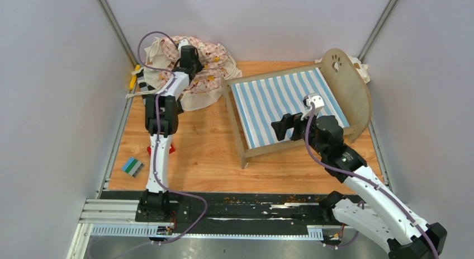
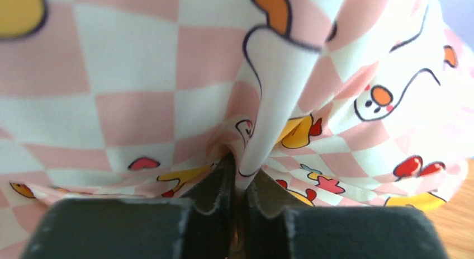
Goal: Set up the pet bed
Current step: Pick up the mattress at the corner of the board, then place the mattress on the bed frame.
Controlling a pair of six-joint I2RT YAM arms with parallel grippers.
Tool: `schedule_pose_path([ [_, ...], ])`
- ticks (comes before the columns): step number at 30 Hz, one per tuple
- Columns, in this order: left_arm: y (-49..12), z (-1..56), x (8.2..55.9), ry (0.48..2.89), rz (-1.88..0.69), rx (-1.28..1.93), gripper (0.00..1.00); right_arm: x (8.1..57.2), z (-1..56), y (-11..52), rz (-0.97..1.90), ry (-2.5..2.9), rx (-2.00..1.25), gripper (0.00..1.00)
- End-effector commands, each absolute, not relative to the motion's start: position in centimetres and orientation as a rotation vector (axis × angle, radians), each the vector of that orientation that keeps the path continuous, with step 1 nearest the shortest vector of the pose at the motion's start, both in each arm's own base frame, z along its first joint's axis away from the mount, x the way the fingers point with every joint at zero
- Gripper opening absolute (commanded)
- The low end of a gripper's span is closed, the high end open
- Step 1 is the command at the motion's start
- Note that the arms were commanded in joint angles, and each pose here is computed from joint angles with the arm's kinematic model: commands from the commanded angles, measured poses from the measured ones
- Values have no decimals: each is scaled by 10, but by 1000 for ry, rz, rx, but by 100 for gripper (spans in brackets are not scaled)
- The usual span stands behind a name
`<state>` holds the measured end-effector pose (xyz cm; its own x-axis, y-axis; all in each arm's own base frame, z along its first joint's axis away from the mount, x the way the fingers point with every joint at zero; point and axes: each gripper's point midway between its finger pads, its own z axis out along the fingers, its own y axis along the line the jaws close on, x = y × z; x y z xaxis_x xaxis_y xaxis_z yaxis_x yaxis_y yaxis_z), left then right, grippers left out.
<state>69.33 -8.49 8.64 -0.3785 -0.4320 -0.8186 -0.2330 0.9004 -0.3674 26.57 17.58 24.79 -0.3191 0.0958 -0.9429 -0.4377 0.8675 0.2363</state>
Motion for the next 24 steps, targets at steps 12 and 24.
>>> schedule_pose_path([
  [12, -130, 385, 579, 1639, -500, -183, 0, 216, 299, 149, 646, 1729, -173, 93],
  [24, -141, 520, 430, 1508, -603, 121, 0, 182, 331, 117, 591, 1656, -195, 93],
])
